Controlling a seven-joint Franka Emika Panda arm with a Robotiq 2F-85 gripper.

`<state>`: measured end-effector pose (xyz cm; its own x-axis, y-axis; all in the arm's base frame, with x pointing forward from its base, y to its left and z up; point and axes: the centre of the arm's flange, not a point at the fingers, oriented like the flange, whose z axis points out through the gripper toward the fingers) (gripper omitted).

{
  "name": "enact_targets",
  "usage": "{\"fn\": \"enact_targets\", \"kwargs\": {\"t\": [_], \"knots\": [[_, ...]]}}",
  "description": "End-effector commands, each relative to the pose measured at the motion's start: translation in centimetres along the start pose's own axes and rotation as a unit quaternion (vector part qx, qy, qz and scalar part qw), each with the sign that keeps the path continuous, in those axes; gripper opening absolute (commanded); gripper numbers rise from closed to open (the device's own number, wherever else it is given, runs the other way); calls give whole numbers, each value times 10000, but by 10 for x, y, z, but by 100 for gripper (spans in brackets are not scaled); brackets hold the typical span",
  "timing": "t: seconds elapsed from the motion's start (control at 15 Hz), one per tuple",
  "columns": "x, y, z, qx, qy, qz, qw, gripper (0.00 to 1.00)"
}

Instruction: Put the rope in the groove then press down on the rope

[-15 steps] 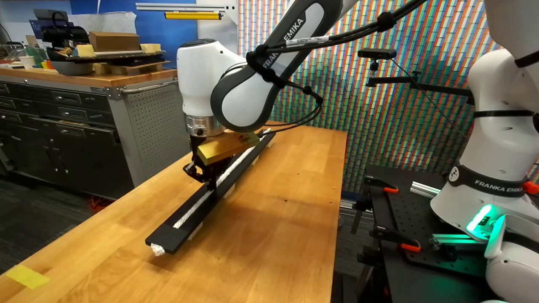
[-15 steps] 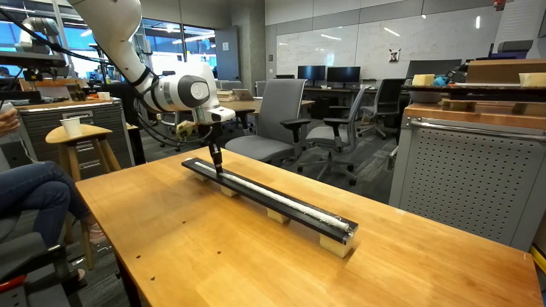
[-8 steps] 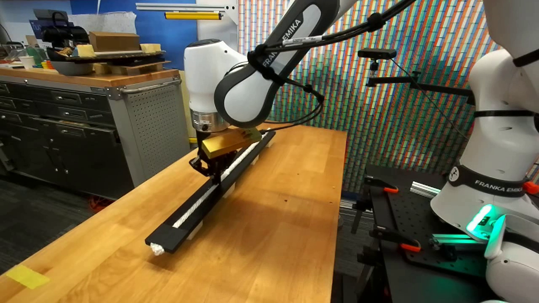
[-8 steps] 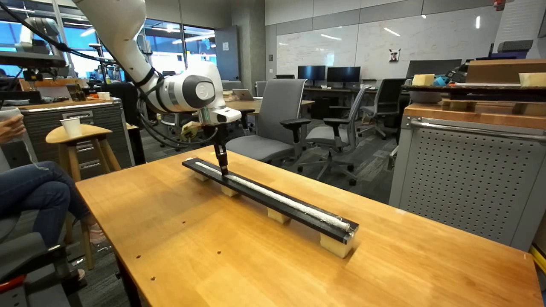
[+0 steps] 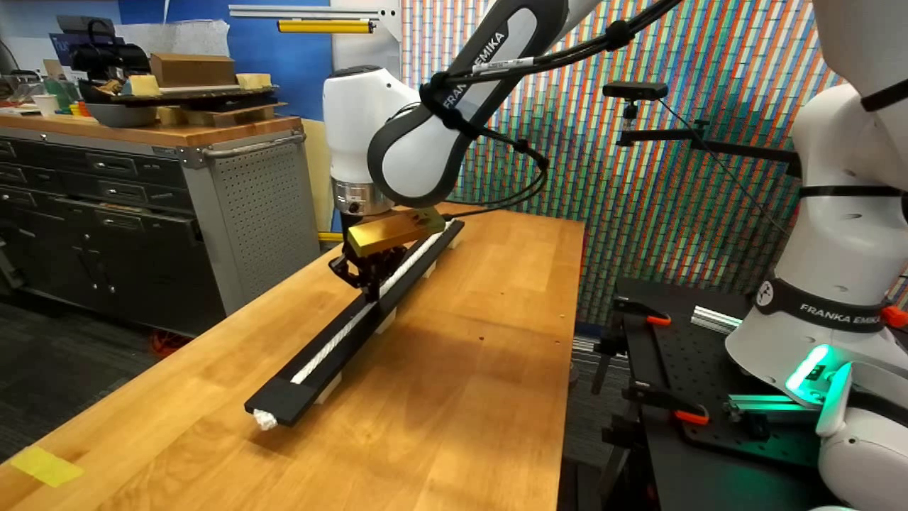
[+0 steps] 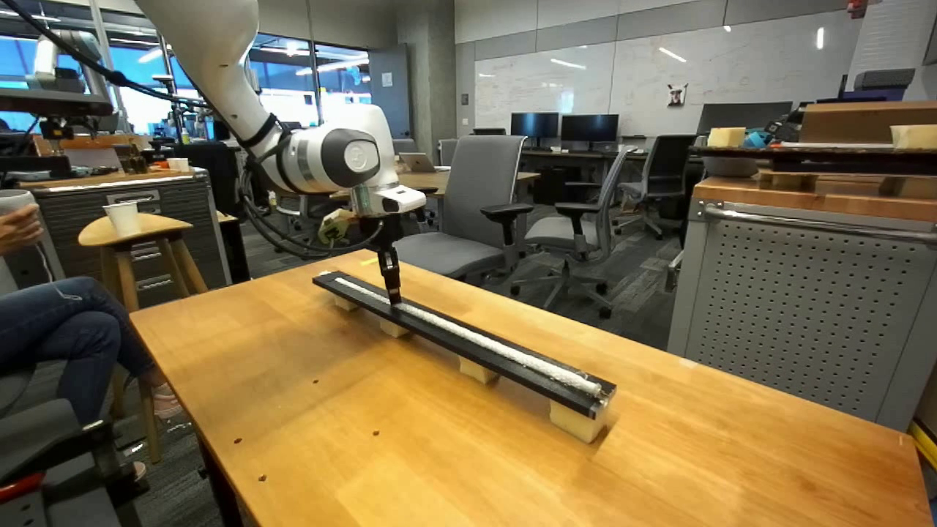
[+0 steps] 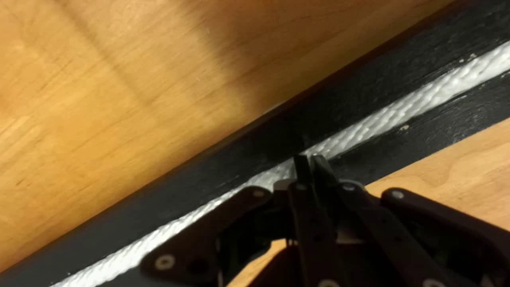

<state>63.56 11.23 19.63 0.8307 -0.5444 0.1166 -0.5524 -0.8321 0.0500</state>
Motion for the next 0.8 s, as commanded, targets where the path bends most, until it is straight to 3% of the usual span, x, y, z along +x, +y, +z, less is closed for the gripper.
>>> {"fn": "enact_targets", "kwargs": {"t": [0.0, 0.73], "knots": [[3, 27, 7, -20, 11, 202, 9998, 9], [2, 54, 6, 159, 164, 516, 9984, 9]]}}
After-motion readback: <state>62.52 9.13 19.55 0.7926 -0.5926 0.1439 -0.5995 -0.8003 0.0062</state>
